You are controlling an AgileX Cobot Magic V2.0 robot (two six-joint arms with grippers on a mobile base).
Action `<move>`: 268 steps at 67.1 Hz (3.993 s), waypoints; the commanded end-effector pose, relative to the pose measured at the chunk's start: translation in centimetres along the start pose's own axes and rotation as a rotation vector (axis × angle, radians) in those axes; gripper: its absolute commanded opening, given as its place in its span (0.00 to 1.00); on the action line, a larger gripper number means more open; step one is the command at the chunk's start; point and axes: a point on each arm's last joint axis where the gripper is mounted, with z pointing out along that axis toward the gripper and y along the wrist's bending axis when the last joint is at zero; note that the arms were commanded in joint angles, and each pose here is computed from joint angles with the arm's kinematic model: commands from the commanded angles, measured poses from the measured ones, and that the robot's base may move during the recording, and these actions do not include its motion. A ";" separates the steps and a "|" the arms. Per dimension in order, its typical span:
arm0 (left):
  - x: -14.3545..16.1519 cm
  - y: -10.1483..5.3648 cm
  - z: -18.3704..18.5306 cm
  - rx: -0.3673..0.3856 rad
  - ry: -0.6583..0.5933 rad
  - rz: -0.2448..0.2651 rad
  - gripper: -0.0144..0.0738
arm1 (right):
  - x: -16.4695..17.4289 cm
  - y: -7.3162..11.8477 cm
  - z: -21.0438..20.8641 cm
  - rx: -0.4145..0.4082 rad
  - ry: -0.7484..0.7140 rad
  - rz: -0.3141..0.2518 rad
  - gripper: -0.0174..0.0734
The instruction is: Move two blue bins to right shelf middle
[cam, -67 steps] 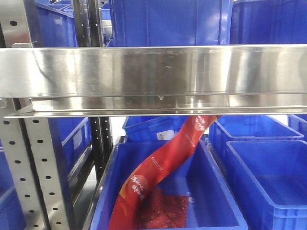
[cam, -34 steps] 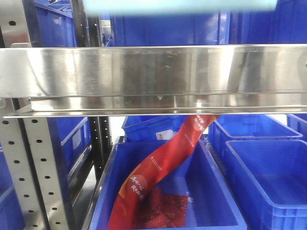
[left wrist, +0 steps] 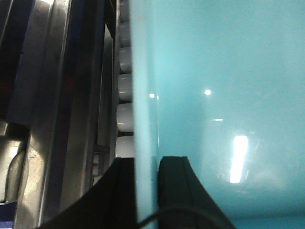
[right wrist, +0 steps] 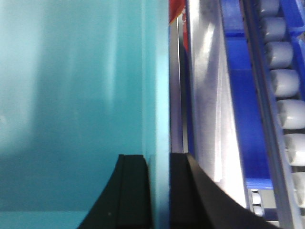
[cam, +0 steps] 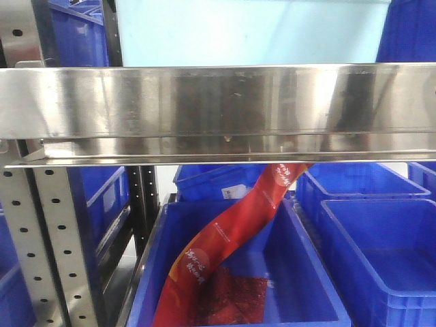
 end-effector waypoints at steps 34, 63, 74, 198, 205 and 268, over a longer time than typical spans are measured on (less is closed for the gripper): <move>-2.3 0.4 -4.7 0.076 -0.210 -0.042 0.79 | -0.8 1.2 -5.4 -0.096 -0.145 0.030 0.53; -1.7 -0.3 -9.5 0.199 -0.252 -0.032 0.04 | 1.2 0.8 -9.2 -0.099 -0.208 -0.035 0.01; -0.3 -0.5 -10.0 0.209 -0.206 -0.006 0.04 | 4.5 0.0 -10.8 -0.094 -0.322 -0.052 0.01; 29.4 18.8 -18.9 0.218 -1.049 -0.084 0.04 | 20.9 -3.4 -15.7 -0.086 -0.827 -0.136 0.01; 29.4 18.8 -18.9 0.218 -1.049 -0.084 0.04 | 20.9 -3.4 -15.7 -0.086 -0.827 -0.136 0.01; 29.4 18.8 -18.9 0.211 -1.051 -0.076 0.04 | 36.4 -7.2 -10.1 0.088 -0.958 -0.046 0.01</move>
